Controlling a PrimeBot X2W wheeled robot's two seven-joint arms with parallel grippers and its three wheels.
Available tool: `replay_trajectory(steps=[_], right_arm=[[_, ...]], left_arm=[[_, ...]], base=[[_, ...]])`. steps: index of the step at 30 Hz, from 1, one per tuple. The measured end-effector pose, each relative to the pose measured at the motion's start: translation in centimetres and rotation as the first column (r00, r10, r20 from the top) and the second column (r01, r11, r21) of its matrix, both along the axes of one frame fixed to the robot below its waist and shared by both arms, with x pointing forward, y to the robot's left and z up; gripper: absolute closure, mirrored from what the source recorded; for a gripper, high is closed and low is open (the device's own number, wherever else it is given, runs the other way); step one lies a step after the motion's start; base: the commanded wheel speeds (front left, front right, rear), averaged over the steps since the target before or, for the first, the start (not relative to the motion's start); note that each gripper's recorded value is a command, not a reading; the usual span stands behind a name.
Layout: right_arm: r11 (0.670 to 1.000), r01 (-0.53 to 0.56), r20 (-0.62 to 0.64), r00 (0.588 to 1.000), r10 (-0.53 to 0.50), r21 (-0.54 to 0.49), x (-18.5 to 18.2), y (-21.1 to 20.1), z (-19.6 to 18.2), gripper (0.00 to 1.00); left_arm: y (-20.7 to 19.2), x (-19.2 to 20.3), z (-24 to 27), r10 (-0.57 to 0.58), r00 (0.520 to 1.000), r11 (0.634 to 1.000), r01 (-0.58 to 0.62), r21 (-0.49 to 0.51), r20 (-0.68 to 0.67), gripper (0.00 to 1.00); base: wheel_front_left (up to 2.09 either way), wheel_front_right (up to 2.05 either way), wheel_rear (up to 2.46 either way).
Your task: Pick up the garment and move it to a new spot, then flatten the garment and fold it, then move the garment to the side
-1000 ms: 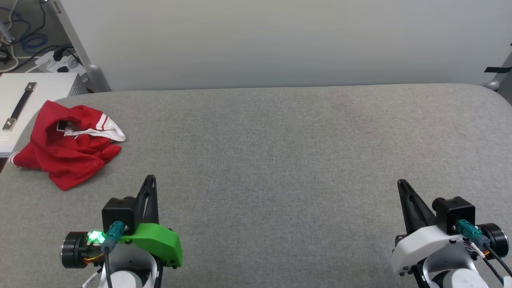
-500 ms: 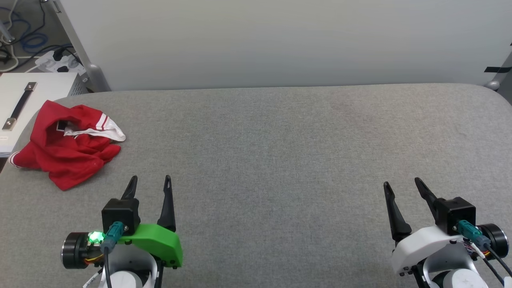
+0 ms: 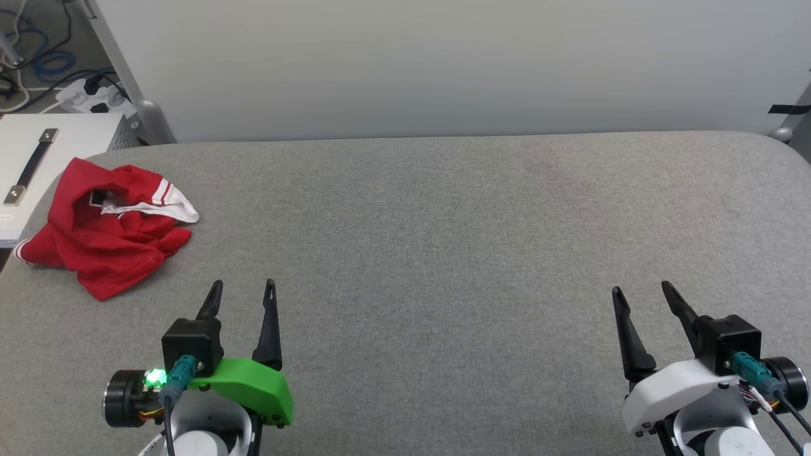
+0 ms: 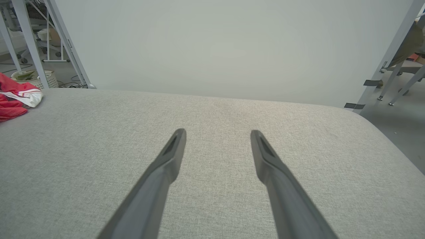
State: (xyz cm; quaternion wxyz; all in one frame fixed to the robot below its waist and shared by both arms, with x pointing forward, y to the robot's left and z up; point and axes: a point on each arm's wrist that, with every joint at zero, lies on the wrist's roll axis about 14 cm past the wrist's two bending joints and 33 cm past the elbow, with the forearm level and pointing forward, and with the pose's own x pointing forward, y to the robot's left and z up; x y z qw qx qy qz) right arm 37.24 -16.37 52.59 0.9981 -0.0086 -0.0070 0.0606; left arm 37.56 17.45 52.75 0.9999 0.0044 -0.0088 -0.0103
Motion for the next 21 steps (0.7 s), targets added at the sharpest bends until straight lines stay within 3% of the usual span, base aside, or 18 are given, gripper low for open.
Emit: replay_trajectory(steps=[21], right_arm=[[0.999,-0.004,0.053,0.999,0.002,0.032,0.12,0.1,1.02,0.0]], left_arm=[[-0.43,-0.12,-0.15,-0.023,1.0,0.999,0.024,-0.037,0.02,0.0]], base=[[0.0,0.0,0.0]])
